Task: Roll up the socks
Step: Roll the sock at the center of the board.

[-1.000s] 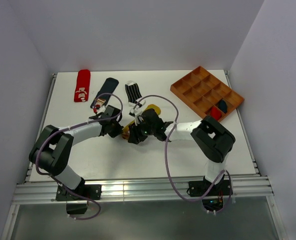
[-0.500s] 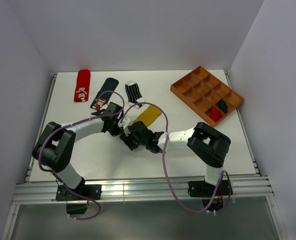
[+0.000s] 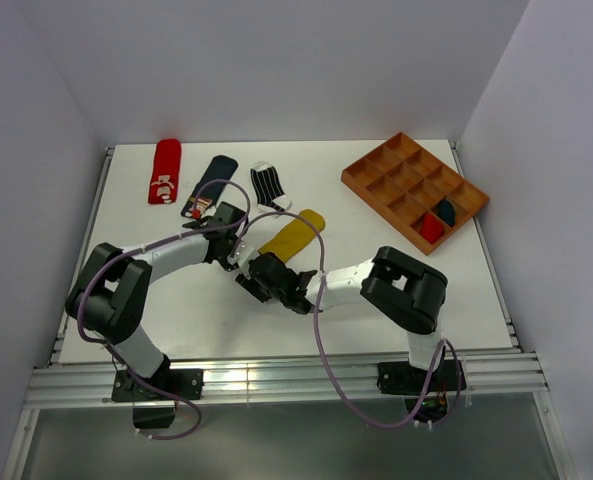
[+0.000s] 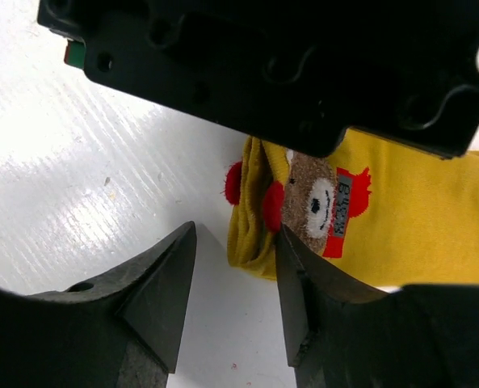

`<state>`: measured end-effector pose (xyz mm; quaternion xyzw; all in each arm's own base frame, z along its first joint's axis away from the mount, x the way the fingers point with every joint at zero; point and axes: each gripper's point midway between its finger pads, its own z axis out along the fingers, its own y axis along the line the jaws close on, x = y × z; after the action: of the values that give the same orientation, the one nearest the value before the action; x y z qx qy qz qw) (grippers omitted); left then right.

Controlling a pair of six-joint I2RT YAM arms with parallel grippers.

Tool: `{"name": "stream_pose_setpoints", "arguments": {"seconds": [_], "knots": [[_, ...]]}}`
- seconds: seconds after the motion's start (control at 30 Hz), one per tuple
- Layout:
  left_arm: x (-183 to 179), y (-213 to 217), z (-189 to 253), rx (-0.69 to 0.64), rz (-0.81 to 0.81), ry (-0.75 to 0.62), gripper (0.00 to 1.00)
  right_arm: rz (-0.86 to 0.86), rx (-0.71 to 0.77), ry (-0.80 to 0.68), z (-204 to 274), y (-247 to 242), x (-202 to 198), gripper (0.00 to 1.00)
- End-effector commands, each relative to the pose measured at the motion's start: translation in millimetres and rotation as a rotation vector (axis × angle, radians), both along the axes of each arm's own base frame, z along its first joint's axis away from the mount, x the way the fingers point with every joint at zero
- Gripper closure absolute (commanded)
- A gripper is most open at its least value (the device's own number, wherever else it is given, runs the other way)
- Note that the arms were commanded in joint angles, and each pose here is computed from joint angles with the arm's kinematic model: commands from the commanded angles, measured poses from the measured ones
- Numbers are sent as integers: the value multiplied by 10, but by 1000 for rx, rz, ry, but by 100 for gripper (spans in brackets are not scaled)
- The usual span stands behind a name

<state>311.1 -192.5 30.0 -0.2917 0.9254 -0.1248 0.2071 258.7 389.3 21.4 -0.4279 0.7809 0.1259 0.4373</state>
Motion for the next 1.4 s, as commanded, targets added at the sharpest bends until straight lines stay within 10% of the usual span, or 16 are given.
{"name": "stream_pose_setpoints", "arguments": {"seconds": [0.0,0.23,0.37,1.07,1.37], "knots": [[42,-34,32,-2,-13,-2,100,-39,-4,-74,71,60,131,51],[38,-34,18,-2,-8,4,100,-54,-26,-79,-14,52,142,67],[48,-18,32,4,1,-1,100,-66,-16,-64,-49,38,122,100],[114,162,525,-164,86,-298,55,-42,538,824,97,-190,125,100],[-186,132,285,-203,10,-322,58,-161,763,1150,76,-387,233,100]]}}
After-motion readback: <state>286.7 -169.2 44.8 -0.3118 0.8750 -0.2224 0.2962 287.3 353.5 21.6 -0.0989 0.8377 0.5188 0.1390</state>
